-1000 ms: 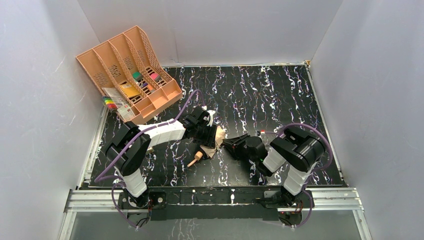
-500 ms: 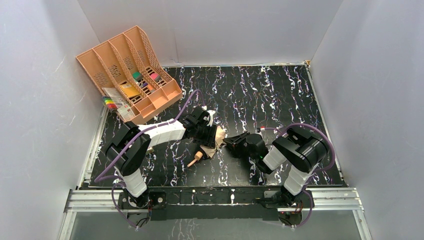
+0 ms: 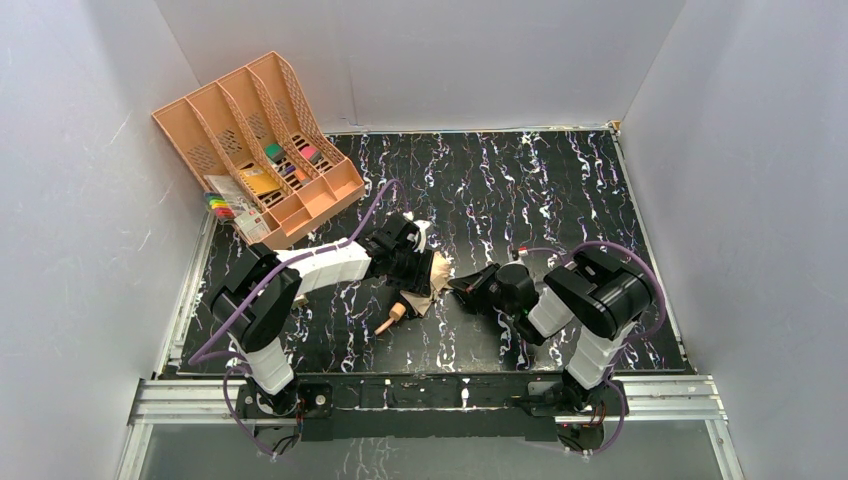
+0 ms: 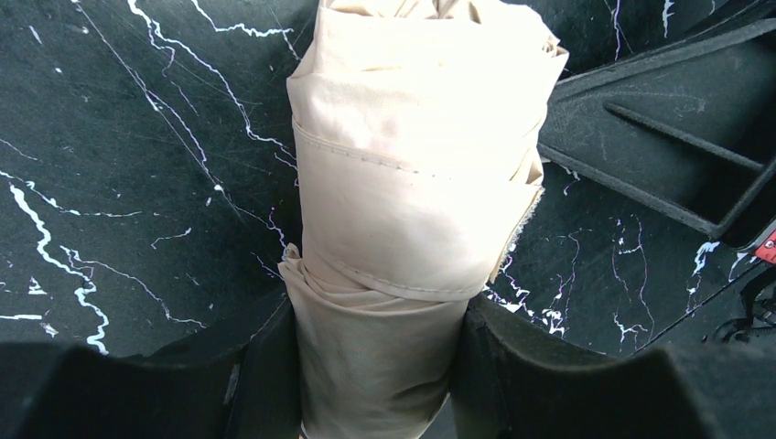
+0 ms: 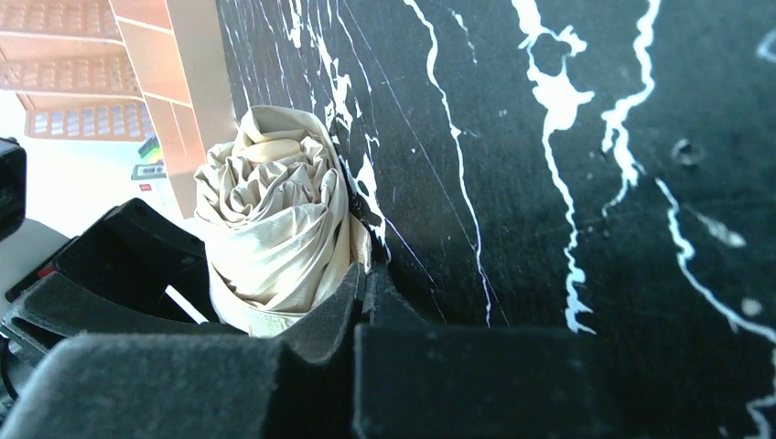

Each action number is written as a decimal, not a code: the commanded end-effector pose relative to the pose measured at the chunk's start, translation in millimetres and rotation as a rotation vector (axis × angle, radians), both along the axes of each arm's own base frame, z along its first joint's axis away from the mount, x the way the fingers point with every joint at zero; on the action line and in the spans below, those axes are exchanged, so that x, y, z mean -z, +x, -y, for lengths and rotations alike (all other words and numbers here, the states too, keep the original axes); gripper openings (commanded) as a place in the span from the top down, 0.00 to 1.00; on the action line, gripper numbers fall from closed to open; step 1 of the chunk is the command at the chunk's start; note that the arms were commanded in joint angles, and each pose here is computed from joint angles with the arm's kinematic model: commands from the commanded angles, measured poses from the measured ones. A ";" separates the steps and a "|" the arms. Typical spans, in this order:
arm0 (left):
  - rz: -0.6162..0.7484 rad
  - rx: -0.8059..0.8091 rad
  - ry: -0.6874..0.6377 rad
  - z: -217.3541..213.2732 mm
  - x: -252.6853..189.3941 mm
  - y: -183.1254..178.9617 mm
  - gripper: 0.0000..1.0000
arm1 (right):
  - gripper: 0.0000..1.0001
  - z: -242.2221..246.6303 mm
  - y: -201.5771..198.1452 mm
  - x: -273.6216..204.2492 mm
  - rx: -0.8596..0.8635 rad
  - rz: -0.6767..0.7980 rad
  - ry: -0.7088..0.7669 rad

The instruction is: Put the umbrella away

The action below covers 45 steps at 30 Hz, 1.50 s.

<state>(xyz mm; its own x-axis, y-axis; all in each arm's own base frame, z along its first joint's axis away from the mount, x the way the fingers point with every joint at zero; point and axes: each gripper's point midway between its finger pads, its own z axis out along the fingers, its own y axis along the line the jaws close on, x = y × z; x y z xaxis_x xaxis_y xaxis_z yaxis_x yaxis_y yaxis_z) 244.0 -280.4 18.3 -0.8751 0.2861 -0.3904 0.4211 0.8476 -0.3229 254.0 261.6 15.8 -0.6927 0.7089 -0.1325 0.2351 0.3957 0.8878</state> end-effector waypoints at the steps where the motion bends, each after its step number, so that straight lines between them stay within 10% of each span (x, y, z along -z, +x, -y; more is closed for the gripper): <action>1: -0.102 -0.085 0.372 -84.6 63.8 -29.5 1.00 | 1.00 5.9 -29.1 33.4 -0.153 -0.087 -0.122; 13: -0.077 -0.134 0.384 -83.4 58.7 -18.9 1.00 | 1.00 32.9 -57.8 34.2 -0.279 -0.032 -0.335; 45: -0.044 -0.009 0.438 -73.5 76.3 -46.1 1.00 | 1.00 -57.9 -4.0 -173.4 -0.306 0.380 0.138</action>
<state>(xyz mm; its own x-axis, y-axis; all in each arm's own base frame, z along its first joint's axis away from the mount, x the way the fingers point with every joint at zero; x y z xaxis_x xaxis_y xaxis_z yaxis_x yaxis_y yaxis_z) 242.2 -291.3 15.0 -0.8542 0.2908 -0.4310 0.4242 0.8691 -0.2544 228.5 285.6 88.0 -0.8369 0.4534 -0.3068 -0.0300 0.5217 0.8526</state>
